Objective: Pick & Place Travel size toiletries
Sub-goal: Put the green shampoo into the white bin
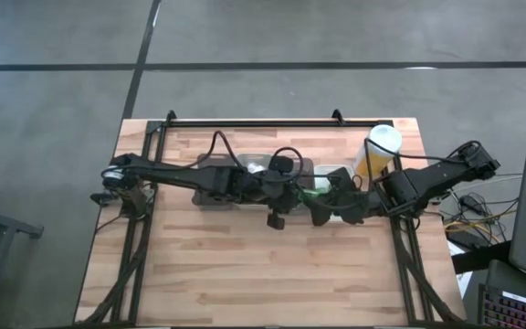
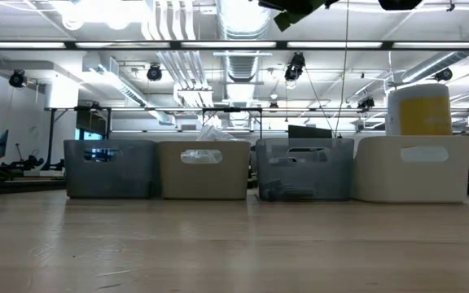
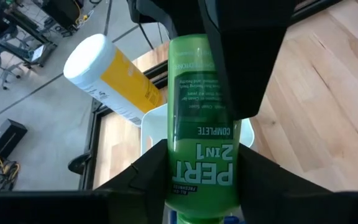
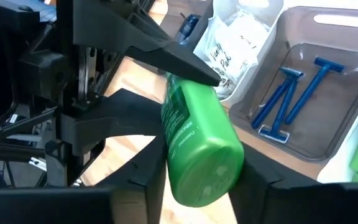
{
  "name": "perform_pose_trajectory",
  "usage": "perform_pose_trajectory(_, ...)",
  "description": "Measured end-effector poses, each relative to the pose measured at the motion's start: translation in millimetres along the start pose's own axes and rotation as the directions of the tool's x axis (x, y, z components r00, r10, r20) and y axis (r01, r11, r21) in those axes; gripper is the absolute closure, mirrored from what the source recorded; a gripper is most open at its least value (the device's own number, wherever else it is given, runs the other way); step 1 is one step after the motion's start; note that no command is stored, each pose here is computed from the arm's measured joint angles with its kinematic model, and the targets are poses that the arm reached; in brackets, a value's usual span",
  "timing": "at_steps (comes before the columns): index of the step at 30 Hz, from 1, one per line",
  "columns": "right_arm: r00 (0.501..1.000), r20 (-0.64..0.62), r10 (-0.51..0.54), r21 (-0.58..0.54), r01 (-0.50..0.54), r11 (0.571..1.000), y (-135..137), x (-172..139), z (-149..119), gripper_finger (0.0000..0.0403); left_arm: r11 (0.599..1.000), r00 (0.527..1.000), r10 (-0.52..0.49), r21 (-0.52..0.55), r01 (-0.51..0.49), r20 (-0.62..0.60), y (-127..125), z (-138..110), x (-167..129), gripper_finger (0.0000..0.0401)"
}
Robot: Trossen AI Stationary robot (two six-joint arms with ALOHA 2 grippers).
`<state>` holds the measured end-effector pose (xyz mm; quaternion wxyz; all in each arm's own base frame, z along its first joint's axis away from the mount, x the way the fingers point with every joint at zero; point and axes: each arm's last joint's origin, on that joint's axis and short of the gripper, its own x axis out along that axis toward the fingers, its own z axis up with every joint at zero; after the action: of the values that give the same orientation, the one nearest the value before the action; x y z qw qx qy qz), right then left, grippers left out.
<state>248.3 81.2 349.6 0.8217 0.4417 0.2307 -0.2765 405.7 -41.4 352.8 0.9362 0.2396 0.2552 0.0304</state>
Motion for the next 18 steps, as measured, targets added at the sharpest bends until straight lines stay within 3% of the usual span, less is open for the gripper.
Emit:
perform_pose_trajectory(4,1.000,0.011,-0.016,-0.003,0.016,1.000,-1,2,-1,0.0296,1.000,1.000,-0.002,-0.002,0.002,-0.009,-1,-2,1,0.0226)
perform_pose_trajectory(10,0.998,0.024,-0.052,-0.014,0.053,0.999,-3,6,-2,0.0305,1.000,0.999,-0.007,-0.026,0.006,-0.039,-2,-5,1,0.0182)
perform_pose_trajectory(18,0.967,0.044,-0.250,0.034,0.248,0.968,-22,7,-5,0.0302,0.998,0.953,0.036,-0.033,-0.048,-0.301,-4,-31,0,0.0159)
